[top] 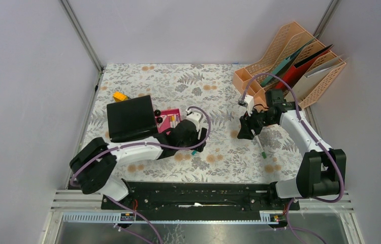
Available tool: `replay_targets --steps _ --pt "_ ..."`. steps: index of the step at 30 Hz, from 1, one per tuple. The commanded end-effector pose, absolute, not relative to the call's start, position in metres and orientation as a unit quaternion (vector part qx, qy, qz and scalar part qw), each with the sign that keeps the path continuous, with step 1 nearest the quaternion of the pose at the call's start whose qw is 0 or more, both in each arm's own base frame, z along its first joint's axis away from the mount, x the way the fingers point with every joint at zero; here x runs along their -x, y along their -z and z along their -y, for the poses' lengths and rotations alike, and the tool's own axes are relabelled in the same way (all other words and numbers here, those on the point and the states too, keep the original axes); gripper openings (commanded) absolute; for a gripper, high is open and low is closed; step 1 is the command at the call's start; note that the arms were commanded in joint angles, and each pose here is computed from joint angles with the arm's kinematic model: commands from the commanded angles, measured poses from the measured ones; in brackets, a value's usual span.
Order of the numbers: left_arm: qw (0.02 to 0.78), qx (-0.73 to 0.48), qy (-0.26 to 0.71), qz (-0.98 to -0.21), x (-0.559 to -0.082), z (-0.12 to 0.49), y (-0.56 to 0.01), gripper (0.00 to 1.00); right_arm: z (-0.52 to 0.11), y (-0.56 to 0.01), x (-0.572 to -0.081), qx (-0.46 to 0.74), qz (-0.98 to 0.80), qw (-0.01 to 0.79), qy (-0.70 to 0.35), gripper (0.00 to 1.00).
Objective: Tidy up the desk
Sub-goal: Pick up the stationery from the center of the board.
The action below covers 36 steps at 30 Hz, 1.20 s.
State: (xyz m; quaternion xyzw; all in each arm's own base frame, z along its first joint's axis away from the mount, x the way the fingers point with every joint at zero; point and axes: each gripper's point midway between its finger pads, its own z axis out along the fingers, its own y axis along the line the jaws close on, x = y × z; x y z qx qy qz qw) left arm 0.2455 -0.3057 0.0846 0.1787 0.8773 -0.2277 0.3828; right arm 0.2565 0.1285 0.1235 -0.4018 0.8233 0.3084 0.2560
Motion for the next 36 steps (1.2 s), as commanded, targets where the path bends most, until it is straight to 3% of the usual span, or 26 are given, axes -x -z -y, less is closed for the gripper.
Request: replay_targets --steps 1,14,18,25,32,36 --pt "0.404 -0.186 0.196 -0.874 -0.260 0.318 -0.089 0.72 -0.125 -0.129 -0.258 0.405 -0.822 0.270 -0.295 0.62" --pt "0.342 -0.240 0.138 -0.898 -0.258 0.336 -0.040 0.44 -0.126 -0.130 -0.258 0.405 -0.821 0.272 -0.295 0.62" --pt "0.329 -0.245 0.121 -0.904 -0.258 0.335 -0.029 0.28 -0.126 -0.130 -0.258 0.405 -0.822 0.272 -0.295 0.62" --pt "0.312 -0.252 0.099 -0.911 -0.257 0.332 -0.014 0.24 -0.125 -0.130 -0.258 0.404 -0.822 0.272 -0.295 0.61" --pt "0.310 -0.255 0.084 -0.912 -0.255 0.329 -0.009 0.00 -0.125 -0.130 -0.257 0.403 -0.822 0.271 -0.296 0.61" --pt "0.329 -0.249 0.093 -0.906 -0.257 0.331 -0.022 0.00 -0.126 -0.131 -0.258 0.404 -0.822 0.272 -0.296 0.61"
